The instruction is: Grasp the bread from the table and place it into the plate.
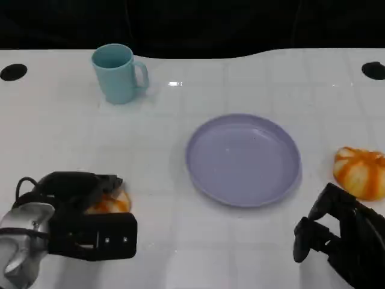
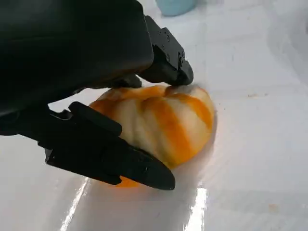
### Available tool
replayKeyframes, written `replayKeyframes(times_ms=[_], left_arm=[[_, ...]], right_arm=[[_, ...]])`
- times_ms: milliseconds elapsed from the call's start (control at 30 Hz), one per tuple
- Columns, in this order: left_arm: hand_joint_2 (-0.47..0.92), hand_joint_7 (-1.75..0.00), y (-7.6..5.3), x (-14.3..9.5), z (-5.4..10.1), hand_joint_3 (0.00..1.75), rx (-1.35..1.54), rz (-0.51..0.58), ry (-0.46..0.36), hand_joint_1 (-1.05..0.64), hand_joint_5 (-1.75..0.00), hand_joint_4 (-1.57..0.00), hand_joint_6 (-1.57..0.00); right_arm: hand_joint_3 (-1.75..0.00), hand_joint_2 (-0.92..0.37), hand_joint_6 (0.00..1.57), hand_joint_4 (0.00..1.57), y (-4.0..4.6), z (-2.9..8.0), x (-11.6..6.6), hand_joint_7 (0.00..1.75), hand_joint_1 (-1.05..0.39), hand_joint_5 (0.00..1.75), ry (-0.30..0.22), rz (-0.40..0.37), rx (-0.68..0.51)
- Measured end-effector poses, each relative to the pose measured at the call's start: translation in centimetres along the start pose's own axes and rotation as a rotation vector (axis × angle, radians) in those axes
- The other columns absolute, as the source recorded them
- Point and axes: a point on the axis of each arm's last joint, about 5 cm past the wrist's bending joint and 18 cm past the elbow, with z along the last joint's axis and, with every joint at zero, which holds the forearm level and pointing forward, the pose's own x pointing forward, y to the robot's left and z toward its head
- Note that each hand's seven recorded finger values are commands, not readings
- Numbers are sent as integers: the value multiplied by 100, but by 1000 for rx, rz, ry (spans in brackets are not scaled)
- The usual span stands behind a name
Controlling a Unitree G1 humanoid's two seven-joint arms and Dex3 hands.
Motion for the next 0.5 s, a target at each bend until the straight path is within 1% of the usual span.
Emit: replayKeyframes(times_ms=[33, 100, 133, 167, 200, 233, 267, 300, 333, 400, 467, 500], left_arm=[[92, -16, -10, 9, -11, 16, -2, 26, -9, -29, -142, -71, -106], [92, -18, -24, 34, -31, 16, -9, 60, -16, -31, -144, -74, -111], [92, -101, -26, 46, -39, 26, -16, 69, -17, -29, -162, -79, -90], [92, -137, -37, 54, -47, 31, -21, 84, -23, -28, -168, -82, -77], [92, -155, -68, 57, -60, 35, -26, 115, -33, -27, -171, -85, -70], [92, -165, -97, 56, -71, 37, -31, 150, -47, -27, -173, -87, -66], [92, -171, -128, 55, -84, 42, -36, 185, -60, -25, -174, -89, -65], [92, -173, -155, 52, -94, 45, -43, 215, -75, -23, -174, -90, -65], [90, -174, -184, 47, -105, 54, -51, 247, -91, -23, -174, -90, -65], [79, -174, -230, 38, -122, 76, -68, 297, -116, -22, -175, -90, -66], [71, -175, -264, 36, -126, 94, -82, 330, -128, -23, -175, -92, -66], [70, -175, -277, 35, -127, 98, -87, 343, -132, -23, -175, -92, -65]], right_arm=[[-35, -92, 62, 75, 0, 0, 0, 157, -59, 175, 0, 0, 0], [-35, -92, 62, 75, 0, 0, 2, 157, -59, 175, 0, 0, 0], [-35, -92, 62, 75, 0, 1, 3, 157, -59, 175, 0, 1, 0], [-35, -92, 62, 75, 0, 0, 3, 157, -59, 175, 0, 1, 0], [-35, -92, 62, 75, 0, 0, 3, 157, -59, 175, 0, 0, 0], [-35, -92, 62, 75, 0, 0, 3, 156, -58, 175, 0, -1, 0], [-35, -92, 61, 75, 1, 0, 4, 156, -59, 175, 0, -1, 0], [-34, -92, 61, 74, 2, -1, 5, 156, -59, 175, 0, -1, 1], [-34, -92, 62, 74, 2, -1, 5, 156, -59, 175, -1, -1, 1], [-34, -92, 62, 74, 2, -2, 5, 156, -59, 175, -1, -1, 2], [-34, -92, 62, 74, 1, -3, 7, 156, -59, 175, 0, -1, 3], [-34, -92, 62, 75, -2, -5, 8, 156, -59, 175, 1, -1, 3]])
